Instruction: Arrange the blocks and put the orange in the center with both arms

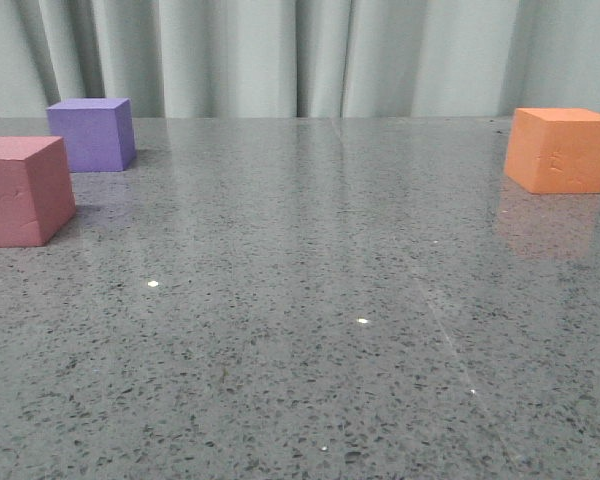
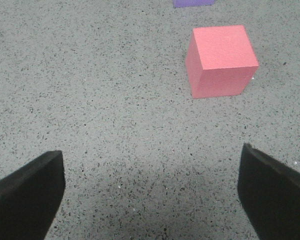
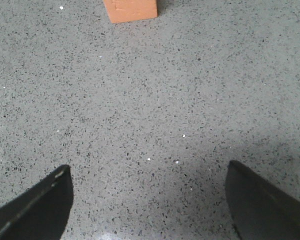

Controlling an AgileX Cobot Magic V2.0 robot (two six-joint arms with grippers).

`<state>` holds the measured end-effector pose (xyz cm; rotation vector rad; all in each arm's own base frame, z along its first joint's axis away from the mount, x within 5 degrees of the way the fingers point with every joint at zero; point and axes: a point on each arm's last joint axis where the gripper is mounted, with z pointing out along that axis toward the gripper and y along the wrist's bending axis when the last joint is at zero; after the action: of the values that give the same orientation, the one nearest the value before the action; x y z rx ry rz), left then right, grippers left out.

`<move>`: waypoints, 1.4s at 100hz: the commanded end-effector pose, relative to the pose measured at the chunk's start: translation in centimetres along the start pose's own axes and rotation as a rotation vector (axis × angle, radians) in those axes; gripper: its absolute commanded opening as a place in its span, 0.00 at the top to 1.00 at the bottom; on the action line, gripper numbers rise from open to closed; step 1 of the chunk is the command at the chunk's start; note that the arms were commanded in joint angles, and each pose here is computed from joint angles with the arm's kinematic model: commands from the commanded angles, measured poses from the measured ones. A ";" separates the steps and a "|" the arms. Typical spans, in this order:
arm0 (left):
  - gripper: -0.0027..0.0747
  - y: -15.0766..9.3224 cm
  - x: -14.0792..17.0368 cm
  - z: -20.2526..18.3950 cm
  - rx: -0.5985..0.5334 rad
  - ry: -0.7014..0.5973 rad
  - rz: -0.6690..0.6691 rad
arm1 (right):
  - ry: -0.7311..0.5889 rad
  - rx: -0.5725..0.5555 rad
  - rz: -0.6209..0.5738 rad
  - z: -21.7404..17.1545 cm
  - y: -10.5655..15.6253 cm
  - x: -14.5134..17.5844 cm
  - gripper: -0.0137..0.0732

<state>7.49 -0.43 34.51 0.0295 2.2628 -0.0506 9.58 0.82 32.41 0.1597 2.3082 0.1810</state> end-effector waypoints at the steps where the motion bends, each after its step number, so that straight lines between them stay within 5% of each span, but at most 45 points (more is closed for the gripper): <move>1: 0.11 -0.2 -1.2 -0.5 0.018 -0.073 -0.001 | -0.102 -0.027 0.007 -0.6 0.4 -1.5 0.11; 26: 0.14 -0.2 -1.2 -0.5 0.018 -0.073 -0.001 | -0.207 -0.065 0.027 -0.7 1.0 -4.2 0.11; 46: 0.14 -0.2 -1.2 -0.5 0.018 -0.073 -0.001 | -0.415 -0.094 0.007 -1.0 1.8 -8.8 0.11; 75: 0.14 -0.2 -1.2 -0.5 0.018 -0.073 -0.001 | -0.159 -0.076 -0.094 3.5 3.9 -16.3 0.11; 97: 0.14 -0.2 -1.2 -0.5 0.018 -0.073 -0.001 | -0.087 -0.057 -0.102 7.7 4.5 -19.9 0.11; 140: 0.14 -0.2 -1.2 -0.5 0.018 -0.073 -0.001 | 0.101 0.006 -0.124 16.2 3.9 -20.3 0.11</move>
<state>7.49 -0.43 34.51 0.0300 2.2628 -0.0504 35.10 2.58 35.50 0.0337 2.4799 0.1521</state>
